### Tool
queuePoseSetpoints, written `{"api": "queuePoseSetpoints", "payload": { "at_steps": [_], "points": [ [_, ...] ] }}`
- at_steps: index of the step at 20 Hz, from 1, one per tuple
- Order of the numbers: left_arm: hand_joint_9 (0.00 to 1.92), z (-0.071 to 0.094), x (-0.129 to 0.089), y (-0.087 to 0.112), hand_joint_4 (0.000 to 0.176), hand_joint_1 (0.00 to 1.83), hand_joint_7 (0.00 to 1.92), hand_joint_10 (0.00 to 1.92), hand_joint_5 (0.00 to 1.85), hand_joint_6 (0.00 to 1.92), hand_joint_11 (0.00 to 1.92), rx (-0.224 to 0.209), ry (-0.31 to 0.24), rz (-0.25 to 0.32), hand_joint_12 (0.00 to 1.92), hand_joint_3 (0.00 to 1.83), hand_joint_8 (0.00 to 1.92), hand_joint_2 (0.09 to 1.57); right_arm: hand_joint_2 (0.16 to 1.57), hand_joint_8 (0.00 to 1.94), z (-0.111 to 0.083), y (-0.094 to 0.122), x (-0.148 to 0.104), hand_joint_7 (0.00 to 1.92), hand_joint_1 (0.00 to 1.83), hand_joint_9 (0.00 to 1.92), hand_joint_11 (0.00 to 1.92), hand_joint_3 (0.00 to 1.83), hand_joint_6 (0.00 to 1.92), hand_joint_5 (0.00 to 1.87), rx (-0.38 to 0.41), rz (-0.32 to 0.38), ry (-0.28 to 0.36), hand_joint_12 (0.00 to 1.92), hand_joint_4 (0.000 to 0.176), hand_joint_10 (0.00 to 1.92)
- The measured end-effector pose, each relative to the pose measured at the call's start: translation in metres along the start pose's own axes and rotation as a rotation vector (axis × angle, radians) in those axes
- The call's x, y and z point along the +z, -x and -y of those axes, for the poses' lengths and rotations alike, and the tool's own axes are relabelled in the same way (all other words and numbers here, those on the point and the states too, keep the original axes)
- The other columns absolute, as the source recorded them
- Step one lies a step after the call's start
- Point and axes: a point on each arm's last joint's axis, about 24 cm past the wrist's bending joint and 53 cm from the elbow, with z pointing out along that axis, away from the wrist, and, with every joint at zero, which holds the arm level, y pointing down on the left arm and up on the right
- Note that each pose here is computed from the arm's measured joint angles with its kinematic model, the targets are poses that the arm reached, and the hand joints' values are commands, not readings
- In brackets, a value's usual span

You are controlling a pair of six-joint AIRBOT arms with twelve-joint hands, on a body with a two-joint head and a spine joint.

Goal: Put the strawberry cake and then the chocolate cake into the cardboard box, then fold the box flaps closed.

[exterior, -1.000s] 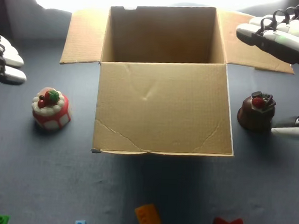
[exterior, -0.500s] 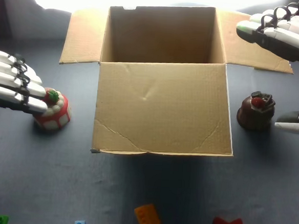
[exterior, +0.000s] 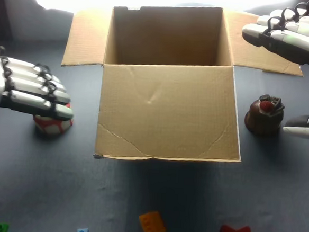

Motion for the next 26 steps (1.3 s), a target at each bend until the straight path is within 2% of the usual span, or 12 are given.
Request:
{"api": "queuePoseSetpoints", "payload": {
  "at_steps": [1, 3, 5, 6, 8, 10, 12, 13, 14, 17, 21, 26],
  "points": [
    [0.00, 0.000, 0.006, 0.000, 0.051, 1.10, 0.00, 0.00, 0.00, 0.00, 0.00, -0.010, -0.006, 0.003, 0.25, 0.01, 0.00, 1.00, 1.01, 0.00, 0.000, 0.000, 0.000, 0.03, 1.10, 0.03, 0.00, 0.00, 0.01, 0.08, 0.000, 0.000, 0.000, 0.17, 0.041, 0.01],
    [0.00, -0.004, 0.013, 0.000, 0.050, 1.11, 0.00, 0.00, 0.00, 0.00, 0.00, -0.026, 0.000, 0.008, 0.25, 0.01, 0.00, 1.00, 1.02, 0.00, 0.000, 0.000, 0.000, 0.00, 1.11, 0.01, 0.00, 0.00, 0.00, 0.07, 0.000, 0.000, 0.000, 0.03, 0.043, 0.00],
    [0.00, -0.009, 0.016, -0.001, 0.047, 1.09, 0.00, 0.00, 0.00, 0.00, 0.00, -0.037, 0.012, 0.010, 0.34, 0.00, 0.00, 1.00, 1.02, 0.00, 0.000, 0.000, 0.000, 0.00, 1.11, 0.01, 0.00, 0.00, 0.00, 0.07, 0.000, 0.000, 0.000, 0.02, 0.049, 0.00],
    [0.00, -0.011, 0.019, -0.002, 0.047, 1.11, 0.00, 0.00, 0.00, 0.00, 0.00, -0.040, 0.015, 0.010, 0.33, 0.00, 0.00, 1.00, 1.01, 0.01, 0.000, 0.000, 0.000, 0.02, 1.12, 0.02, 0.01, 0.00, 0.00, 0.04, 0.000, 0.000, 0.000, 0.03, 0.041, 0.01],
    [0.00, -0.015, 0.026, -0.004, 0.051, 1.13, 0.00, 0.00, 0.00, 0.00, 0.00, -0.046, 0.018, 0.011, 0.27, 0.00, 0.00, 0.99, 1.02, 0.00, 0.000, 0.000, 0.000, 0.03, 1.10, 0.02, 0.00, 0.00, 0.00, 0.07, 0.000, -0.001, 0.000, 0.21, 0.037, 0.00],
    [0.00, -0.020, 0.033, -0.005, 0.045, 1.11, 0.00, 0.00, 0.00, 0.00, 0.00, -0.055, 0.022, 0.014, 0.29, 0.01, 0.00, 1.01, 1.03, 0.00, 0.000, 0.000, 0.000, 0.02, 1.08, 0.01, 0.00, 0.01, 0.00, 0.05, 0.002, 0.000, 0.000, 0.22, 0.043, 0.00],
    [0.02, -0.028, 0.036, -0.001, 0.053, 1.11, 0.01, 0.01, 0.00, 0.00, 0.00, -0.058, 0.034, 0.027, 0.31, 0.00, 0.00, 1.00, 1.02, 0.00, 0.000, 0.000, 0.000, 0.03, 1.11, 0.03, 0.00, 0.00, 0.01, 0.07, 0.002, 0.000, 0.000, 0.28, 0.034, 0.01],
    [0.02, -0.032, 0.039, 0.002, 0.055, 1.13, 0.01, 0.00, 0.00, 0.00, 0.00, -0.061, 0.040, 0.036, 0.32, 0.00, 0.00, 1.00, 1.03, 0.00, 0.000, 0.000, 0.000, 0.01, 1.11, 0.02, 0.00, 0.00, 0.01, 0.05, 0.003, 0.000, 0.000, 0.18, 0.035, 0.00],
    [0.01, -0.036, 0.042, 0.004, 0.053, 1.13, 0.00, 0.00, 0.00, 0.00, 0.00, -0.063, 0.048, 0.042, 0.30, 0.00, 0.00, 1.00, 1.03, 0.00, 0.000, 0.000, 0.000, 0.01, 1.11, 0.02, 0.00, 0.00, 0.00, 0.04, 0.003, 0.000, 0.000, 0.16, 0.034, 0.01],
    [0.02, -0.043, 0.053, 0.005, 0.056, 1.13, 0.02, 0.00, 0.00, 0.00, 0.00, -0.062, 0.054, 0.043, 0.30, 0.00, 0.00, 1.01, 1.02, 0.01, 0.000, 0.000, 0.000, 0.03, 1.12, 0.03, 0.00, 0.00, 0.01, 0.06, 0.003, 0.000, 0.000, 0.15, 0.041, 0.01],
    [0.02, -0.054, 0.069, 0.008, 0.056, 1.12, 0.00, 0.00, 0.00, 0.00, 0.00, -0.064, 0.067, 0.049, 0.28, 0.01, 0.00, 1.02, 1.01, 0.00, 0.000, 0.000, 0.000, 0.03, 1.13, 0.03, 0.00, 0.00, 0.00, 0.05, 0.003, 0.000, 0.000, 0.22, 0.037, 0.01],
    [0.03, -0.069, 0.078, 0.011, 0.058, 1.13, 0.00, 0.00, 0.00, 0.00, 0.00, -0.066, 0.101, 0.057, 0.37, 0.00, 0.00, 1.02, 0.99, 0.00, 0.000, 0.000, 0.000, 0.03, 1.15, 0.03, 0.00, 0.00, 0.00, 0.06, 0.003, 0.000, 0.000, 0.11, 0.033, 0.00]
  ]
}}
